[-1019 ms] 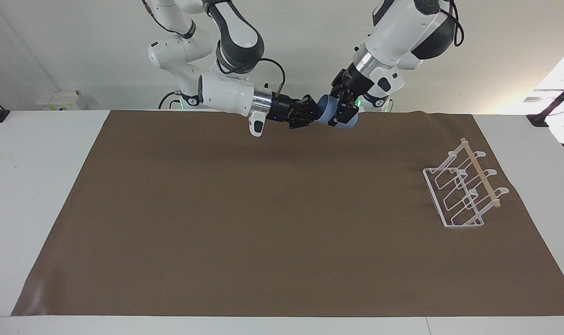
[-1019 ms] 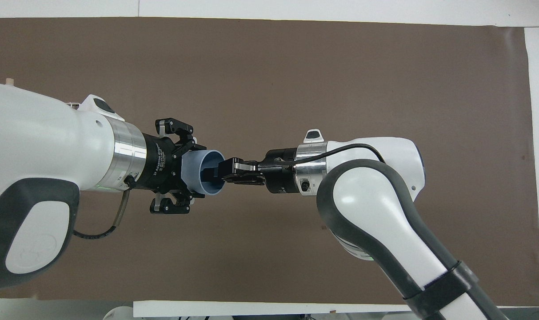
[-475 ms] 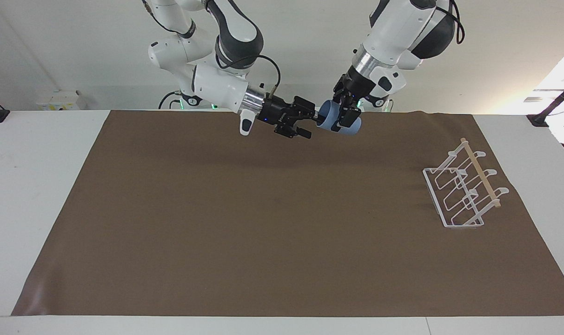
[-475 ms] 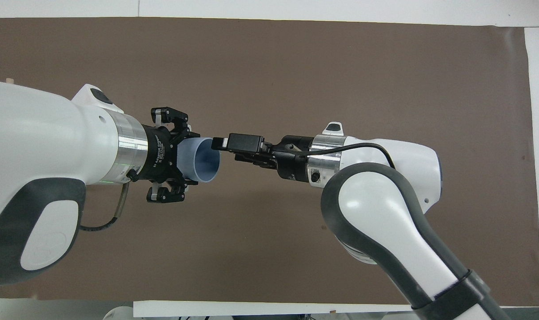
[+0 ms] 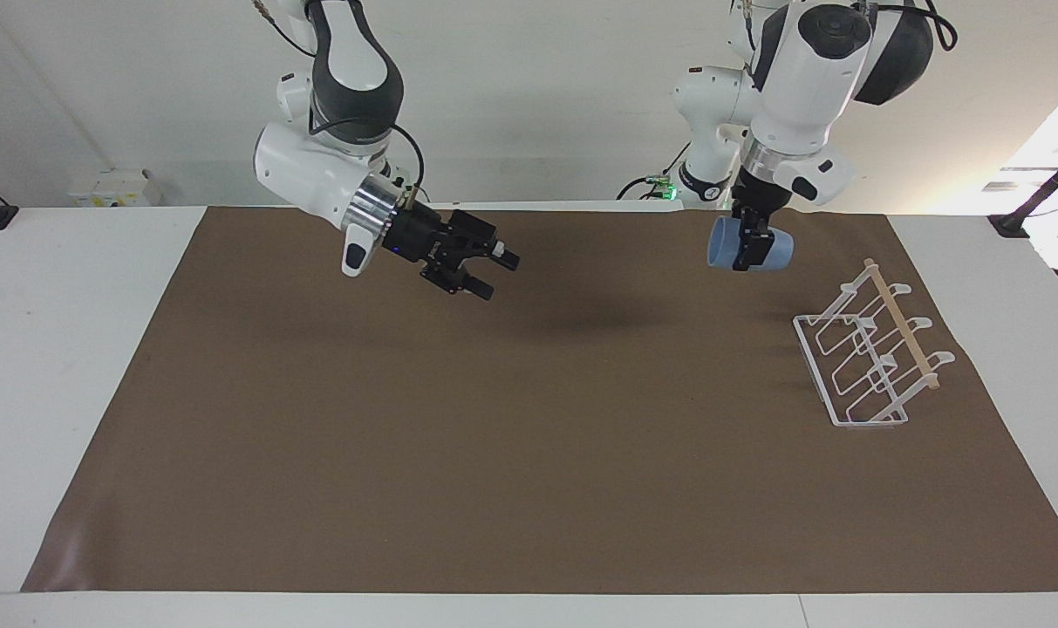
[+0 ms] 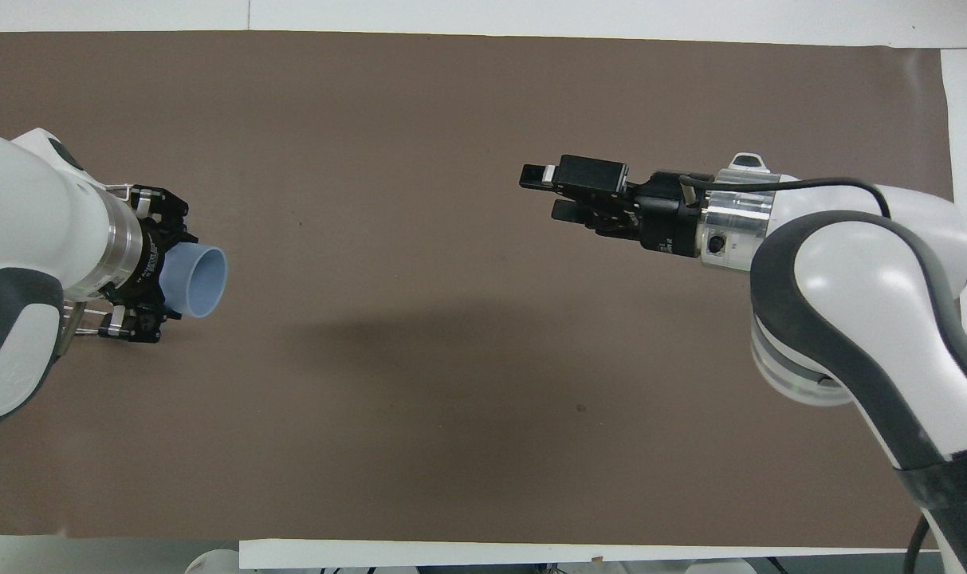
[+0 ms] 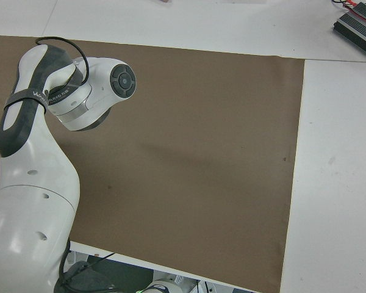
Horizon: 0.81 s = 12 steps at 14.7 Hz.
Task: Hang cup on cup holder
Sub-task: 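Carry the cup with the left gripper over the wire rack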
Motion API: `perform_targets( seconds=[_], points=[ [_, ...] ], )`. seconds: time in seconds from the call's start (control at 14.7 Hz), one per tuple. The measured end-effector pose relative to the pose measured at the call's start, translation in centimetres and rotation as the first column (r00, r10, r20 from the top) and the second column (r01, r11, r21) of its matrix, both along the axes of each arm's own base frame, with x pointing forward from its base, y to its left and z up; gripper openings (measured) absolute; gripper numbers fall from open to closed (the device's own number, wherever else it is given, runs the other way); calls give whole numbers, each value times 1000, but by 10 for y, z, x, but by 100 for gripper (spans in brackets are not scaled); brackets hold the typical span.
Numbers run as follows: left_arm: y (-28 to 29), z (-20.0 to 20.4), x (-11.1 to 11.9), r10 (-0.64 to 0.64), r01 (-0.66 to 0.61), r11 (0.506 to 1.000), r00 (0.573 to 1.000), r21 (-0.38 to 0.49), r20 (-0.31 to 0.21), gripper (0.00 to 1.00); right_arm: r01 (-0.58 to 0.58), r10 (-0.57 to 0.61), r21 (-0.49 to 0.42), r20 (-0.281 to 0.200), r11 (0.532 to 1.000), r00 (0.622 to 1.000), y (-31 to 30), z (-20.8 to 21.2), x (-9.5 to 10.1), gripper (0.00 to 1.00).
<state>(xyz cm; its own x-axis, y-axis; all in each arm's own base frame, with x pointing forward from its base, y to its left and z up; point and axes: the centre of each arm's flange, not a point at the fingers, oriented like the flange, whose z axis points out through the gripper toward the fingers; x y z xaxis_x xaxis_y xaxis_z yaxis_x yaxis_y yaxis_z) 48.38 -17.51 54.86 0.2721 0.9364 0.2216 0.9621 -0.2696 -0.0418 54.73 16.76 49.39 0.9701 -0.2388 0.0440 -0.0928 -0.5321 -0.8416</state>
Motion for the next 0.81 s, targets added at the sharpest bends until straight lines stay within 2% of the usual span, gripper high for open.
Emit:
perform_targets(
  seconds=[0.14,0.2,0.34,0.48,0.61,0.81],
  points=[
    [13,-14,14,-74,70,982,997,175,12,84,-58,63,-197,21,979,998,-46,-1,8,100],
    [21,-24,23,-112,106,957,994,271,7,84,-82,91,-303,17,950,996,-68,-6,10,100],
    [32,-50,44,-186,173,862,982,476,-20,84,-142,149,-483,-23,864,989,-107,-15,9,100],
    [38,-74,63,-243,225,753,968,619,-57,84,-182,186,-632,-61,753,981,-143,-18,8,100],
    [43,-94,75,-266,255,650,959,716,-100,84,-221,215,-735,-105,641,971,-169,-5,5,100],
    [49,-112,90,-276,227,518,957,825,-90,84,-281,213,-775,-192,566,958,-200,58,-11,100]
  ],
)
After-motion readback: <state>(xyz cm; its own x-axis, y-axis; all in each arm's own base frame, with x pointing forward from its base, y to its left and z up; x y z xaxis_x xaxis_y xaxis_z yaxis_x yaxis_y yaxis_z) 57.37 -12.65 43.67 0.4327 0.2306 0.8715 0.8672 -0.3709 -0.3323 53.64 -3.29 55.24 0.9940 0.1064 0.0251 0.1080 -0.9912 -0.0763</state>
